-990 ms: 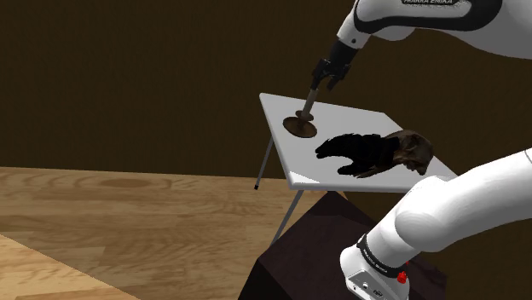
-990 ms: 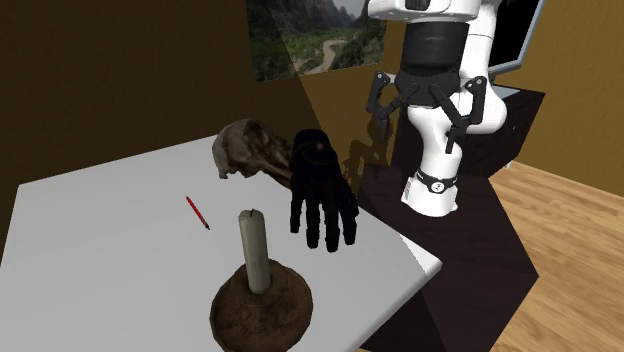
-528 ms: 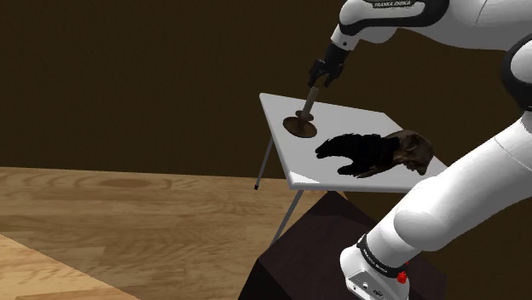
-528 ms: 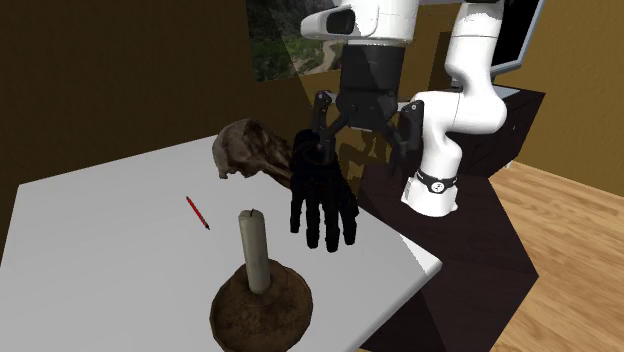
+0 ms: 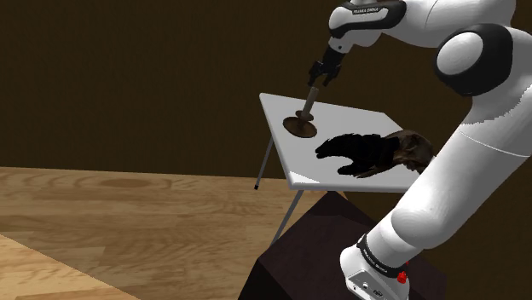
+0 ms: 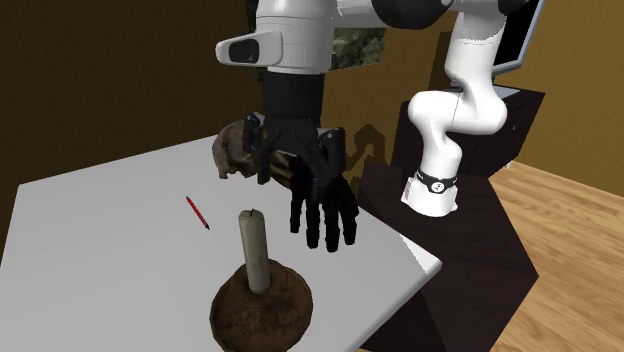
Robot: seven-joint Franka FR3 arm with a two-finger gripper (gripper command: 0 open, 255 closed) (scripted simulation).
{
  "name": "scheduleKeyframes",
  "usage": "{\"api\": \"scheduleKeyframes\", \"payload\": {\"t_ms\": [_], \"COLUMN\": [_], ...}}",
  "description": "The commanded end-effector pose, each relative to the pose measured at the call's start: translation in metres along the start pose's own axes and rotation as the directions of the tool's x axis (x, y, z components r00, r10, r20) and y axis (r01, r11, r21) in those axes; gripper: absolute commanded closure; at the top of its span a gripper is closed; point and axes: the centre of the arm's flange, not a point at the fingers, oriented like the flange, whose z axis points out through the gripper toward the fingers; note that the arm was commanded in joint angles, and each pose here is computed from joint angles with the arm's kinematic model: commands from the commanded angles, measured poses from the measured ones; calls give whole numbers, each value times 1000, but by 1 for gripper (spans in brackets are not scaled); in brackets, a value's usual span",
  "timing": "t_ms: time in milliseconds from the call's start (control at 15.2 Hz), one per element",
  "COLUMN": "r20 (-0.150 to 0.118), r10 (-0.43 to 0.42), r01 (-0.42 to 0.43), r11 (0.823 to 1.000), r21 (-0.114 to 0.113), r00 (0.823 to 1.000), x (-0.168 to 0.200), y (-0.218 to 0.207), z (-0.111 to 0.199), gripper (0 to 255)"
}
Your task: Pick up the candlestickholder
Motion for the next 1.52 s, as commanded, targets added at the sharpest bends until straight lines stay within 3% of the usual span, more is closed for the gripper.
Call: {"api": "scheduleKeyframes", "payload": {"t_ms": [0, 198, 792, 858, 1452], "r20": [-1, -2, -2, -2, -2], "r10": [8, 18, 18, 18, 18], "r01": [-8, -18, -18, -18, -18], "r11": [1000, 1000, 1000, 1000, 1000], "r21": [-5, -11, -11, -11, -11], "r00": [1000, 1000, 1000, 1000, 1000], "x": [19, 37, 31, 32, 31], "y": [19, 40, 41, 41, 41], "z": [10, 20, 59, 59, 59], "gripper": [0, 0, 0, 255, 255]}}
